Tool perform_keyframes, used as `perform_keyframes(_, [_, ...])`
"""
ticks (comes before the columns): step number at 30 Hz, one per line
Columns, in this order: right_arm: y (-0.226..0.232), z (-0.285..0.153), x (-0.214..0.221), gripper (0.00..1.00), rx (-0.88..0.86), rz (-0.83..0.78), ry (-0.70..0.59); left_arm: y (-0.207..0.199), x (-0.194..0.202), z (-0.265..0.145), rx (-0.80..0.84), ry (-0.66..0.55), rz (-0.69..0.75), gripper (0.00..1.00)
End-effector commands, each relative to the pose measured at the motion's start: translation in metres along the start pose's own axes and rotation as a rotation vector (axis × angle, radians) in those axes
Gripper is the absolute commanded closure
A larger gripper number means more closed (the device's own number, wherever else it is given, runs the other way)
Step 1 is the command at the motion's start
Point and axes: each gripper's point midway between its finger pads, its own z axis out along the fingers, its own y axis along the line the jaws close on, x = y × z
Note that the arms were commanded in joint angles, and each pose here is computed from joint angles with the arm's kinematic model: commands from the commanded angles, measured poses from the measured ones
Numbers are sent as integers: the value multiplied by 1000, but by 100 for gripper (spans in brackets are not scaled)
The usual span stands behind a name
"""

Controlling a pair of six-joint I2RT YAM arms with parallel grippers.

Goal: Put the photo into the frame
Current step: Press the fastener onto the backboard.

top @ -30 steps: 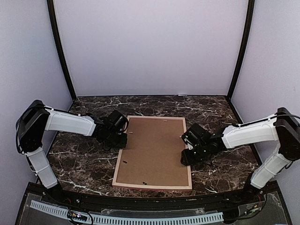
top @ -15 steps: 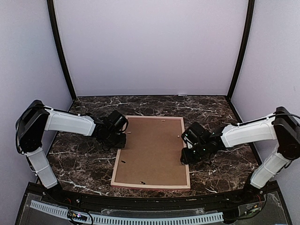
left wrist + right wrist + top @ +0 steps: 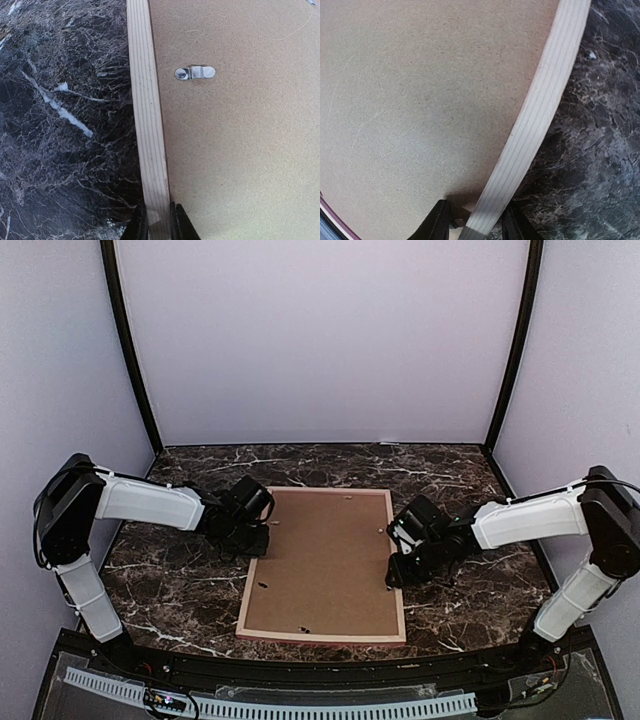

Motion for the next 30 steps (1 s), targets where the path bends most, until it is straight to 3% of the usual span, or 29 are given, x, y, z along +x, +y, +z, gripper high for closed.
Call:
perform_keyframes(1, [-22,18,41,61,72,-89,170,-11,12,-11,35,33,45,94])
perform_keyframes(14, [-38,25,50,65,128,-161,247,-12,12,-13,30,36,48,94])
perform_keyframes(30, [-18,26,57,71,-12,-180,291,-11,14,-15,24,29,30,94])
